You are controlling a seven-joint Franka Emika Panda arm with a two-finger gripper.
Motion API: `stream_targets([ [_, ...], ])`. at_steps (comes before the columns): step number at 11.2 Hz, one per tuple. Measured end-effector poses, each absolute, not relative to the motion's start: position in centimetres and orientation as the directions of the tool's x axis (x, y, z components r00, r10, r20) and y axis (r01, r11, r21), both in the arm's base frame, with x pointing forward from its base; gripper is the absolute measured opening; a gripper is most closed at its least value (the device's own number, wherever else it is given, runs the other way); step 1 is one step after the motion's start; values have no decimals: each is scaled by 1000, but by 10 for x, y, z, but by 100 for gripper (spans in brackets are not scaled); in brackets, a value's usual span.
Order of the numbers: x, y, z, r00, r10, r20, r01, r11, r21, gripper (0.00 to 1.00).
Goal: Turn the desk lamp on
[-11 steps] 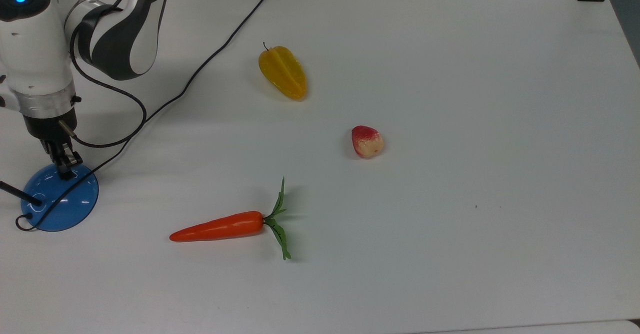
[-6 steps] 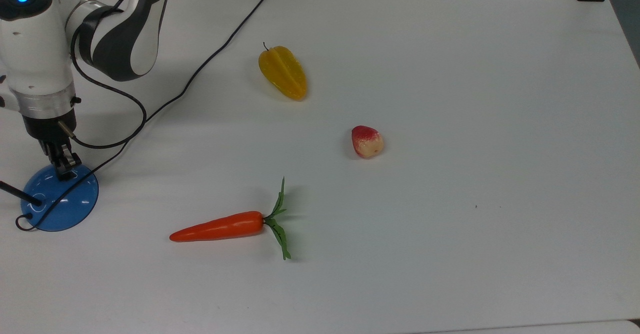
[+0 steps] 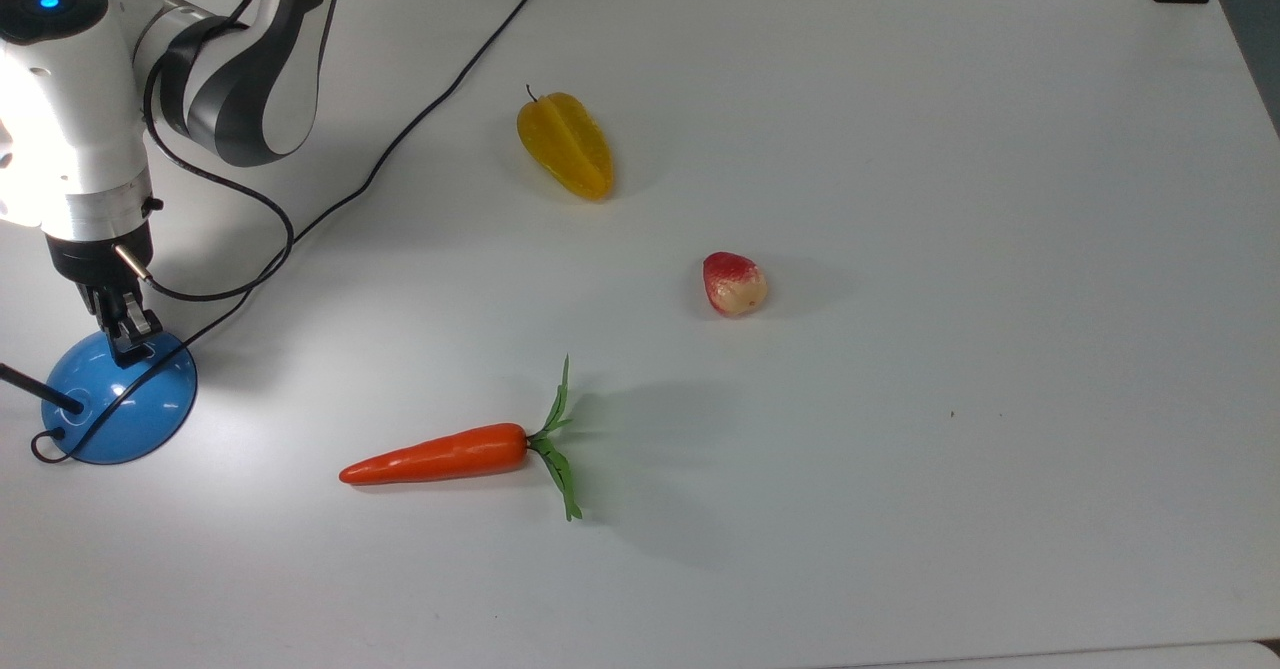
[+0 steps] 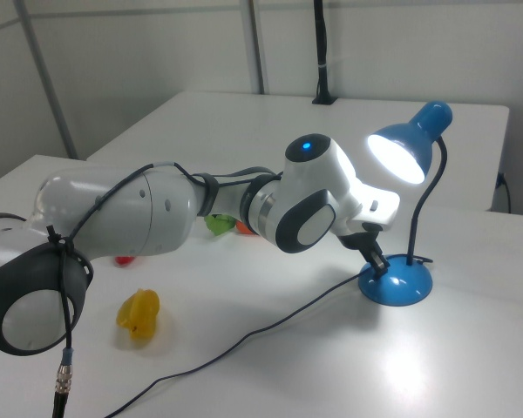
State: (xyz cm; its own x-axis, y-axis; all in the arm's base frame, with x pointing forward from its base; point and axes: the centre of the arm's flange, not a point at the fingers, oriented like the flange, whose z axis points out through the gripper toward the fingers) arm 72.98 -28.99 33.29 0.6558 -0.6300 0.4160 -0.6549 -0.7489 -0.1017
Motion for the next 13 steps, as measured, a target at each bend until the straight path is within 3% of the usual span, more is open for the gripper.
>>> stream_targets([
  [5,729,-287,341,654,-629,420,-652,-750,-107,1],
  [9,705,-264,402,667,-605,434,-616,-776,-135,1],
  [13,679,-214,447,783,-519,344,-521,-849,-94,1],
])
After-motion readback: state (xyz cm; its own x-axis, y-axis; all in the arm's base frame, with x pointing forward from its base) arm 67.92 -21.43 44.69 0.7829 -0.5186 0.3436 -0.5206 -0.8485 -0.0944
